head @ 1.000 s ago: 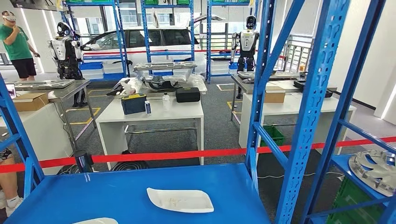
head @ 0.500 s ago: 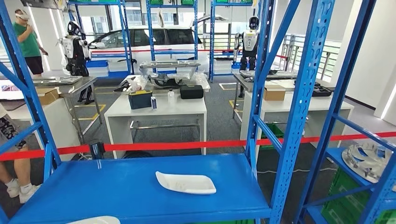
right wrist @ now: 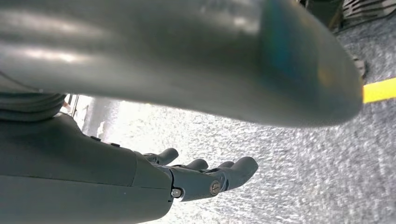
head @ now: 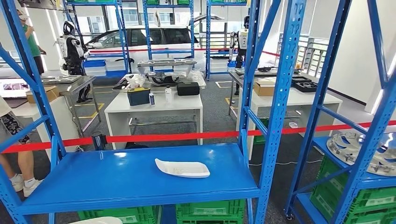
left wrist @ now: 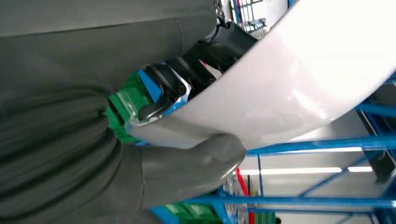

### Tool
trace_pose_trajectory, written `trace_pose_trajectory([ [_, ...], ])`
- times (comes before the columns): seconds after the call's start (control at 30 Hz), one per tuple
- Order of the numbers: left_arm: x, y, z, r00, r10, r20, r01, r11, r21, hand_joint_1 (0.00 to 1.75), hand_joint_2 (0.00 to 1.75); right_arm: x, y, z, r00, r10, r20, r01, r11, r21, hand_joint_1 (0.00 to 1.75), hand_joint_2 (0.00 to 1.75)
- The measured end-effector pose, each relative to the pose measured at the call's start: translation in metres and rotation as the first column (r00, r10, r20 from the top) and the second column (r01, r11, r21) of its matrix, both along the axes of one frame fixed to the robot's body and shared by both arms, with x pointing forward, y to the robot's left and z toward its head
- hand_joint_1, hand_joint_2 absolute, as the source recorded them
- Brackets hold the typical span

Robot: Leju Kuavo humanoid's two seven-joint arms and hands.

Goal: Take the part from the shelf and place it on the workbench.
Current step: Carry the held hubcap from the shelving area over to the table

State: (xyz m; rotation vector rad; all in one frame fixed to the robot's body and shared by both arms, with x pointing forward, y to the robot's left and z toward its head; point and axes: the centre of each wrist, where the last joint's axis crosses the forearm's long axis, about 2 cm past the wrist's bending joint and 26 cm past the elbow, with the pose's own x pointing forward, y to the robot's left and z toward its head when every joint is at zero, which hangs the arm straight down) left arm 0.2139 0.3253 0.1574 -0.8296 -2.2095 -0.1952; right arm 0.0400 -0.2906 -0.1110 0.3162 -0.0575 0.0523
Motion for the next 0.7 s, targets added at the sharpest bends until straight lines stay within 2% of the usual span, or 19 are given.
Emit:
trace_pose_trajectory([
  [0.3, 0.008, 0.000, -0.002, 1.000, -0.008, -0.020, 0.008, 1.000, 0.006, 1.75, 1.75, 0.001, 0.004, 0.000, 1.000, 0.000, 0.001, 0.000, 1.000, 0.007, 0.00, 0.00],
  [0.5, 0.025, -0.003, 0.010, 1.000, -0.021, 0.001, 0.021, 1.000, 0.000, 1.75, 1.75, 0.004, 0.007, 0.001, 1.000, -0.009, 0.008, 0.008, 1.000, 0.015, 0.00, 0.00],
  [0.7, 0.038, -0.007, 0.015, 0.999, -0.038, 0.013, 0.038, 0.999, -0.006, 1.75, 1.75, 0.005, 0.014, 0.001, 1.000, -0.028, 0.003, 0.028, 0.999, 0.042, 0.00, 0.00],
])
